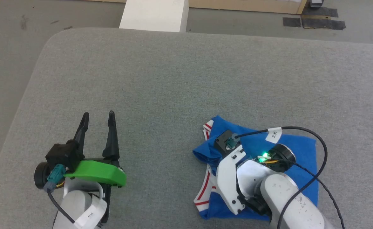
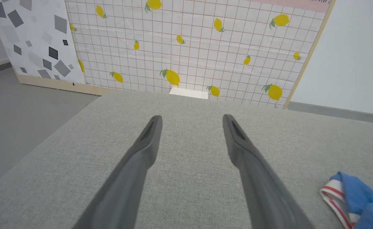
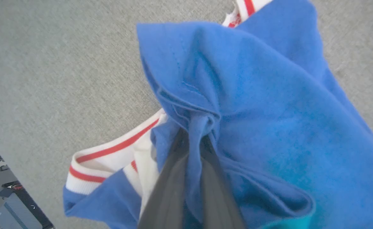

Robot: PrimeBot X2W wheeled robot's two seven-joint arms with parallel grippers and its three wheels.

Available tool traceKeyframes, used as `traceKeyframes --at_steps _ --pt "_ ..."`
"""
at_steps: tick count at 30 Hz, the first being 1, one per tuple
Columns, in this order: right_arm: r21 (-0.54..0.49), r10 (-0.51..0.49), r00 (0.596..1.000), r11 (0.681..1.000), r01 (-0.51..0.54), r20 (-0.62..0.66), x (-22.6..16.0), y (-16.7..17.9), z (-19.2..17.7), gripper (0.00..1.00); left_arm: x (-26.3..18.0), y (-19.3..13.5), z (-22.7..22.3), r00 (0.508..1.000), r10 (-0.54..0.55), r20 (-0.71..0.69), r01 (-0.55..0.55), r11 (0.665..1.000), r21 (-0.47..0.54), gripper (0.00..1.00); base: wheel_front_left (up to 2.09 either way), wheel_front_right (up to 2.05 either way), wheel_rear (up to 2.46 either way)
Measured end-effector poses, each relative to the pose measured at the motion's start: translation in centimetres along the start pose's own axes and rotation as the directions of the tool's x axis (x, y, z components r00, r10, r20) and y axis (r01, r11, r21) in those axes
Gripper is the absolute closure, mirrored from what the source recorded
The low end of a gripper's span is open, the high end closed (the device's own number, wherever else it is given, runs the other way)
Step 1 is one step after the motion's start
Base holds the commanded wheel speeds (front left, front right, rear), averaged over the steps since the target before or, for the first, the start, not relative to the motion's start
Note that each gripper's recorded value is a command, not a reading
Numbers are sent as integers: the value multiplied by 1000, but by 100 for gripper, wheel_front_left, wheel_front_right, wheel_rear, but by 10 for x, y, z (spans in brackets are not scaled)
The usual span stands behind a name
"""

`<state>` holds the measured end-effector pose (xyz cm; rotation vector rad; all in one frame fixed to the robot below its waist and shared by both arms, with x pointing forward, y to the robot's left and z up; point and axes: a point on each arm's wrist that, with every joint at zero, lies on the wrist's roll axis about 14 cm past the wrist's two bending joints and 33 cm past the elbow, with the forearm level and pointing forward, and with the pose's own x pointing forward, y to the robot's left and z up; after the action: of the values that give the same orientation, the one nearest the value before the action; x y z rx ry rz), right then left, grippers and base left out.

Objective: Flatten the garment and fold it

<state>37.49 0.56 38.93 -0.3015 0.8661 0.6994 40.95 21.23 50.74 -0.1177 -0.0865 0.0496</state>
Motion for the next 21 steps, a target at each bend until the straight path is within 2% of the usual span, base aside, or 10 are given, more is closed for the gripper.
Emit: traceKeyframes --at_steps 2,3,4,5,8,10,12,15,18,21 --pt "16 26 1000 1000 -25 -12 5 4 -2 100 -1 2 -1 1000 6 -4 -6 1000 2 0 0 0 0" --pt "24 37 999 999 -37 -12 6 5 -1 87 -1 2 -1 1000 7 -5 -7 1000 1 0 0 0 0" --pt "33 47 999 998 -46 -11 7 7 -1 61 -2 2 -1 1000 8 -4 -8 1000 0 0 0 0 0" --pt "42 59 998 997 -59 -10 6 9 -1 0 -2 2 0 1000 8 -3 -8 1000 -2 0 0 0 0" --pt "93 98 994 990 -101 37 2 15 6 0 -2 0 3 1000 4 5 -4 1000 -4 0 0 0 0" --pt "127 116 986 983 -131 118 -5 19 19 0 -3 -1 6 1000 1 13 -1 1000 -7 0 0 0 0" --pt "155 107 959 976 -151 262 -19 17 44 0 -3 -2 9 1000 -2 23 2 1000 -11 0 0 0 0" --pt "178 40 870 973 -146 491 -50 3 84 0 -6 -6 12 999 -11 31 11 1000 -15 0 0 0 0" --pt "213 -63 740 971 -110 670 -88 -19 110 0 -11 -9 14 999 -20 34 21 1000 -19 0 0 0 0" --pt "275 -198 605 961 -36 771 -127 -49 113 0 -15 -15 14 999 -35 35 36 999 -23 0 0 0 0"
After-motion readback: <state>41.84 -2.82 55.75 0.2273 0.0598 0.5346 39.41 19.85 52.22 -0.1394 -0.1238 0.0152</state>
